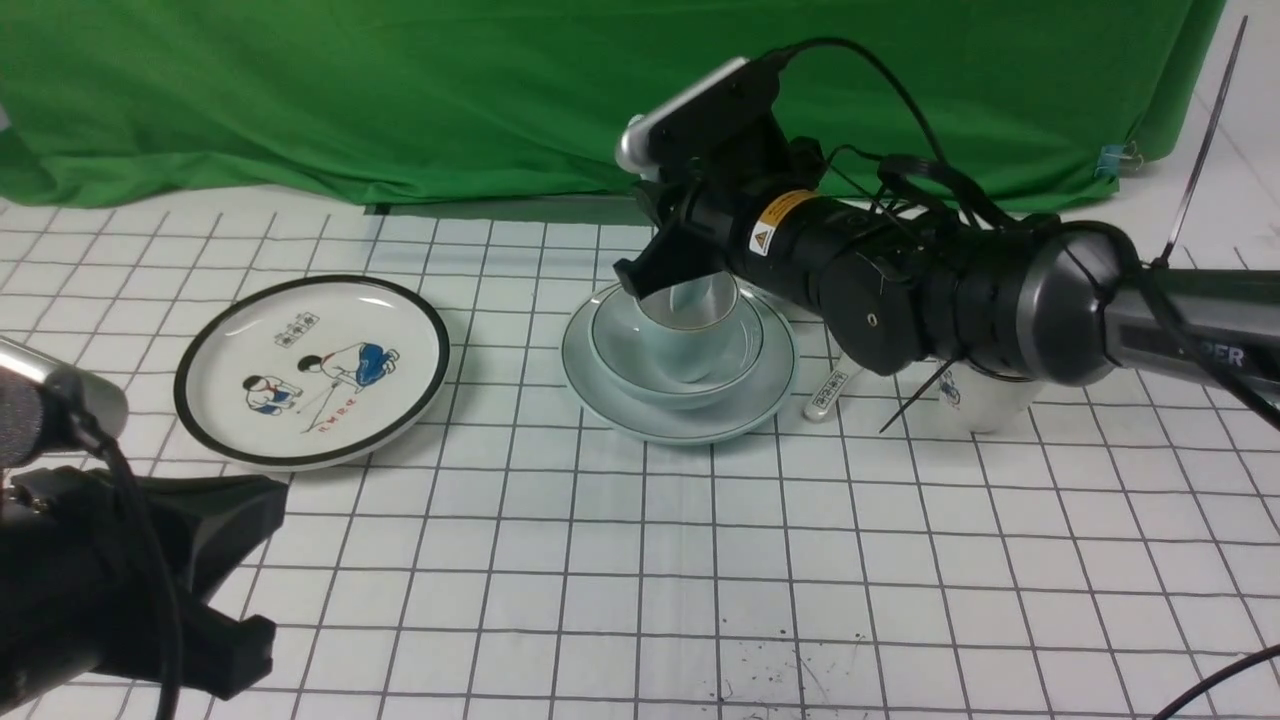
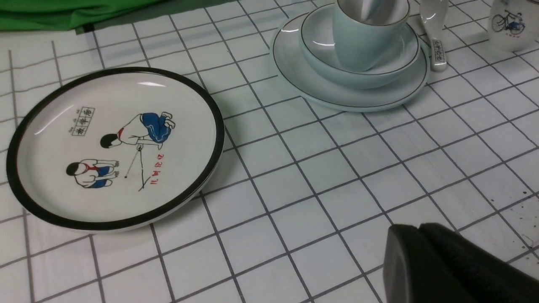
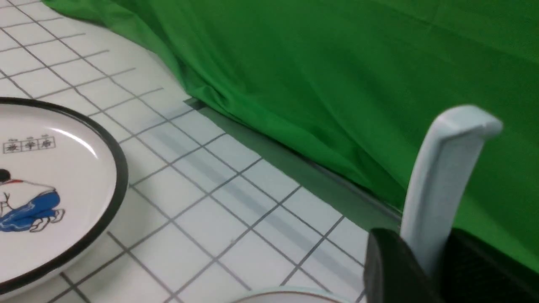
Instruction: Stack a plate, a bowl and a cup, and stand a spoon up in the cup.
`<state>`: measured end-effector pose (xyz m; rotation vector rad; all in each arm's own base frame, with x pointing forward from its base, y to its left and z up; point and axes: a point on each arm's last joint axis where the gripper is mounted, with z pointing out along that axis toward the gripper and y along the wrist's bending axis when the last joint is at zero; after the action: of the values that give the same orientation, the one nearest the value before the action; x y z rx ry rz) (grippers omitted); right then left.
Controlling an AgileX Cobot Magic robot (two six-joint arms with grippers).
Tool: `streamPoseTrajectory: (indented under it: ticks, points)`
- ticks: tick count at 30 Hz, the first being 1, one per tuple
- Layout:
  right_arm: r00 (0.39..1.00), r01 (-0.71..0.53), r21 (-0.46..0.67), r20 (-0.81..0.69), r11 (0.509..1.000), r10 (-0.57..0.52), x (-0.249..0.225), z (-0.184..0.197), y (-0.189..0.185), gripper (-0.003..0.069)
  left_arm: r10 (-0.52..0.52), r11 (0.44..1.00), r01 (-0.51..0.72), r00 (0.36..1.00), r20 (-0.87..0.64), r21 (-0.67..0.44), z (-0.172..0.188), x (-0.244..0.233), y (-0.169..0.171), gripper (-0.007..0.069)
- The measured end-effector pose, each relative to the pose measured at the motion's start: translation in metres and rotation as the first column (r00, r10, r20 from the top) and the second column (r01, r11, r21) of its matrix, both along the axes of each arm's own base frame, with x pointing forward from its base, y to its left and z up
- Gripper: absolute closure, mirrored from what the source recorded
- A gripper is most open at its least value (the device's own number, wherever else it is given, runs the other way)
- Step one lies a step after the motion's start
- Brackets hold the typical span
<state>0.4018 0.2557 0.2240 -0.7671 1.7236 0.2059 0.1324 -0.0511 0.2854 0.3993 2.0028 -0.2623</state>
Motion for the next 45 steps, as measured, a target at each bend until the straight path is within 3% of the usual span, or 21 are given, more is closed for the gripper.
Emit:
streamPoseTrajectory:
  ticks: [8, 14, 17, 20, 21, 23, 27, 31, 36, 45]
  points:
    - [0.994, 0.006, -0.050, -0.112, 0.999, -0.011, -0.001, -0.020, -0.001, 0.0424, 0.000, 1.000, 0.000, 1.000, -0.001, 0.000, 0.000, 0.000, 0.000, 0.0656]
    - [0.988, -0.002, -0.090, -0.151, 0.996, -0.012, -0.008, -0.004, -0.006, 0.0380, -0.005, 1.000, 0.005, 1.000, 0.006, 0.027, 0.000, 0.000, 0.001, 0.0656]
    - [0.987, -0.011, -0.119, -0.158, 0.993, -0.007, -0.029, 0.047, -0.019, 0.0375, -0.008, 0.999, 0.007, 1.000, 0.012, 0.046, -0.001, 0.000, 0.001, 0.0656]
    - [0.994, -0.028, -0.167, -0.106, 0.986, 0.011, -0.069, 0.122, -0.046, 0.0488, -0.009, 0.999, 0.008, 1.000, 0.014, 0.052, -0.001, 0.000, 0.002, 0.0655]
    - [0.996, -0.027, -0.163, -0.093, 0.986, 0.012, -0.072, 0.127, -0.047, 0.0499, -0.009, 0.999, 0.008, 1.000, 0.014, 0.052, -0.001, 0.000, 0.002, 0.0655]
    - [0.998, -0.015, -0.189, -0.059, 0.982, 0.004, -0.111, 0.175, -0.074, 0.0610, -0.009, 0.999, 0.008, 1.000, 0.014, 0.053, -0.001, 0.000, 0.002, 0.0654]
    - [0.999, 0.012, -0.134, -0.045, 0.991, -0.018, -0.173, 0.211, -0.115, 0.0645, -0.009, 0.999, 0.008, 1.000, 0.014, 0.053, -0.001, 0.000, 0.002, 0.0654]
    - [0.996, 0.016, -0.100, -0.085, 0.995, -0.024, -0.210, 0.194, -0.137, 0.0645, -0.009, 0.999, 0.008, 1.000, 0.014, 0.053, -0.001, 0.000, 0.002, 0.0654]
    - [0.984, 0.021, -0.098, -0.173, 0.995, -0.038, -0.259, 0.117, -0.167, 0.0645, -0.009, 0.998, 0.008, 1.000, 0.015, 0.054, -0.001, 0.000, 0.002, 0.0654]
    - [0.950, 0.049, -0.129, -0.301, 0.990, -0.086, -0.302, 0.026, -0.195, 0.0638, -0.015, 0.997, 0.014, 1.000, 0.021, 0.069, -0.001, 0.000, 0.002, 0.0654]
